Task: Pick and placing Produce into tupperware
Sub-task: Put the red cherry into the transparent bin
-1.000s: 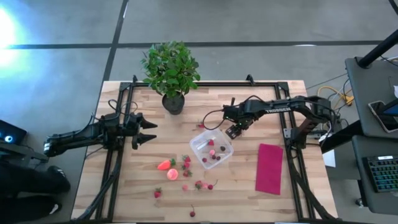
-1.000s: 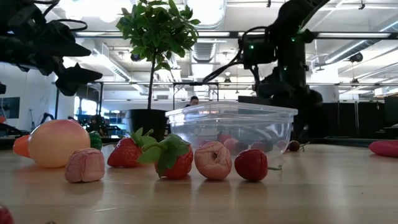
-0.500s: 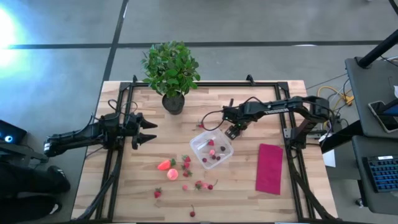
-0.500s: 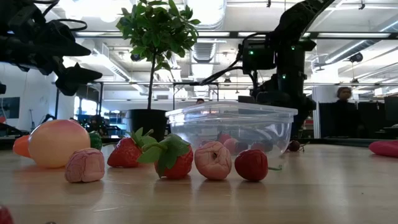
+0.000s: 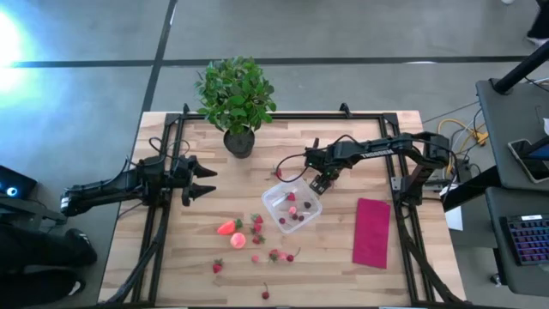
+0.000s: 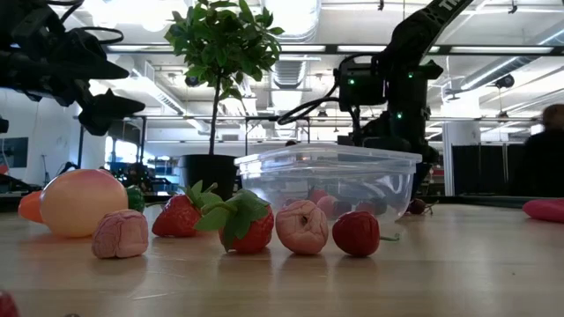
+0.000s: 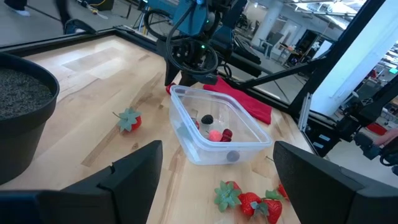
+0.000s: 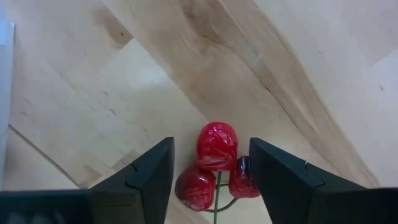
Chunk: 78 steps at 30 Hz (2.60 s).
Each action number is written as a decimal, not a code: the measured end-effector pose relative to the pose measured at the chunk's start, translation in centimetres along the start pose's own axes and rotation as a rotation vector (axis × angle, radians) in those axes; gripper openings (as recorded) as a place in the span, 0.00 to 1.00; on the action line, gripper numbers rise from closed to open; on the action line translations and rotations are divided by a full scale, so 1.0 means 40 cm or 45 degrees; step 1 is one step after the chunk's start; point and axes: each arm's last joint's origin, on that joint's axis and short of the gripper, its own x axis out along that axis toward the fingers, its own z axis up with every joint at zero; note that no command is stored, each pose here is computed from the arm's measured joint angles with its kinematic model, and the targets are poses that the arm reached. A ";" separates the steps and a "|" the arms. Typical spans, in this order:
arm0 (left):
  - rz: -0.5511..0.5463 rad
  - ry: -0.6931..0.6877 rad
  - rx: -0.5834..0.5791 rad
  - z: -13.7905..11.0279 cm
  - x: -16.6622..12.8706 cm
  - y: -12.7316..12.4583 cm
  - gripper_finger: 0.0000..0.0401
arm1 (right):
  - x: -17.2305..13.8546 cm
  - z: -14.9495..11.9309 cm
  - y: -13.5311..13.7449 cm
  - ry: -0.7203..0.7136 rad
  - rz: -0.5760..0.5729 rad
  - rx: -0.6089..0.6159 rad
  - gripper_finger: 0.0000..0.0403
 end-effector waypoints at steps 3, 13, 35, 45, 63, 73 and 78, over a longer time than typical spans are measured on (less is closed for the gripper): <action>0.000 0.000 0.000 0.000 0.000 0.000 0.73 | 0.000 0.000 0.000 -0.001 0.000 0.001 0.44; -0.001 0.000 0.000 0.000 0.000 0.000 0.73 | -0.003 -0.006 -0.003 0.030 -0.010 0.009 0.26; 0.000 0.000 0.000 0.000 0.000 0.000 0.73 | -0.292 0.074 0.141 -0.136 0.670 -0.106 0.22; 0.000 0.000 0.000 0.000 0.000 0.000 0.73 | -0.218 0.107 0.278 0.025 0.671 -0.205 0.23; 0.000 0.000 0.000 0.000 0.000 0.000 0.73 | -0.300 0.075 0.136 0.032 -0.037 -0.068 0.63; 0.000 0.000 -0.001 0.000 0.000 0.000 0.73 | -0.167 0.042 -0.027 0.210 0.016 0.222 0.58; 0.000 0.000 0.000 0.000 0.000 0.000 0.73 | -0.097 0.005 -0.048 0.255 -0.006 0.235 0.54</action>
